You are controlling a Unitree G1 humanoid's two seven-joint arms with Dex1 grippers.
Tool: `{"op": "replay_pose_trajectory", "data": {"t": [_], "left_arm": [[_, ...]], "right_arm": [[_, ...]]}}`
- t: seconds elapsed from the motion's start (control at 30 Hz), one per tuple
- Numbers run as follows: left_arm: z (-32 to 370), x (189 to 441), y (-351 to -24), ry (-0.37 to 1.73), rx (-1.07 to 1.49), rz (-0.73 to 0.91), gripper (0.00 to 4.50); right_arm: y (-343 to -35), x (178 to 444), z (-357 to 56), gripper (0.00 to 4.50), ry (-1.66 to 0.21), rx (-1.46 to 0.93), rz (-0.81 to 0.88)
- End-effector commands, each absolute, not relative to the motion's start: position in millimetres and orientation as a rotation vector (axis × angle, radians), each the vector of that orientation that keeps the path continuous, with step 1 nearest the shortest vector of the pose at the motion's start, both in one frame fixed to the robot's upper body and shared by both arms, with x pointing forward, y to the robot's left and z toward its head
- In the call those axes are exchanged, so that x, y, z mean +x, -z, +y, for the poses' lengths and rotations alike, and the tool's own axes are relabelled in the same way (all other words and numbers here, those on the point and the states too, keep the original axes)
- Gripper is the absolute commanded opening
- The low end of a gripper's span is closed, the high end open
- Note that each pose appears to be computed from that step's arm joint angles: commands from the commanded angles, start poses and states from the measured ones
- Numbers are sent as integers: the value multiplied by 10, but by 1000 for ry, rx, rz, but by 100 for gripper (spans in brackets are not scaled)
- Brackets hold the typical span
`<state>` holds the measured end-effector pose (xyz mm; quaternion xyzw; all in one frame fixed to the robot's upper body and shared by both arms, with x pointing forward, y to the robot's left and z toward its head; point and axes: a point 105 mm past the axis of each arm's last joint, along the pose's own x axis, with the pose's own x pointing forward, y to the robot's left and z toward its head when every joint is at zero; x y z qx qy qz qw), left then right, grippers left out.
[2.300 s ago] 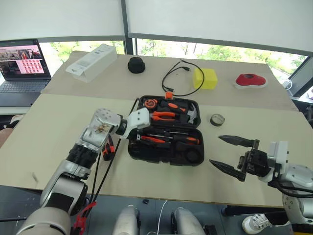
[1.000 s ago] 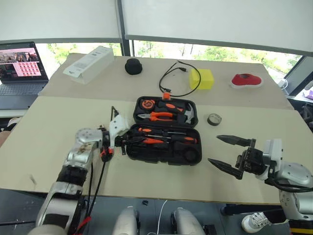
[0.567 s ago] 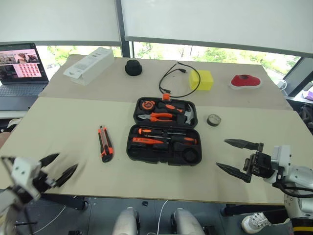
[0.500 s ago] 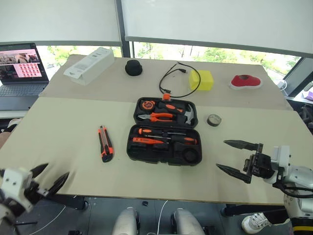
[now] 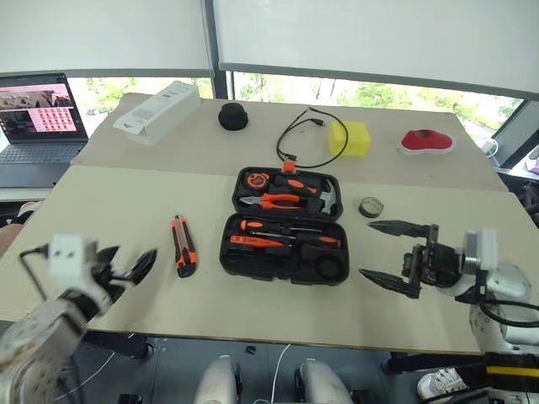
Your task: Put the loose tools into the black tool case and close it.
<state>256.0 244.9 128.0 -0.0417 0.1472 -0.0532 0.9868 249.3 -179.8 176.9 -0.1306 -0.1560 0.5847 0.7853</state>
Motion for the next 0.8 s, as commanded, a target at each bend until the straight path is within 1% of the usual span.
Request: {"op": "replay_pose_trajectory", "data": {"t": [0.03,0.23,0.33,0.4,0.53,0.57,0.6,0.67,0.73,0.77,0.8], "left_arm": [[2128,2705,-1110,64,-120,398,446],[1922,2875,-911,34,-85,497,446],[1877,2907,-851,34,-38,532,446],[1888,2927,-856,11,-20,524,446],[1832,2939,-752,10,-65,558,446],[1837,2935,-725,9,-67,562,394],[1855,2928,-708,2,-60,565,368],[1903,2914,-715,-9,-60,555,300],[1991,2926,-791,-24,-46,505,219],[2049,2946,-875,-21,-50,453,187],[2101,2970,-976,-11,-54,389,175]], "right_arm": [[-2037,2535,-1764,450,-1276,-351,-382],[-2047,2575,-1805,450,-1276,-369,-354],[-2018,2582,-1845,450,-1269,-357,-337],[-2007,2584,-1867,450,-1262,-344,-328],[-1951,2595,-1925,450,-1245,-309,-294],[-1931,2591,-1934,450,-1246,-301,-284],[-1919,2589,-1940,450,-1246,-297,-279],[-1897,2585,-1957,450,-1242,-286,-266],[-1875,2575,-1975,450,-1240,-282,-256],[-1856,2565,-1986,450,-1240,-283,-248],[-1841,2556,-1995,450,-1239,-282,-243]]}}
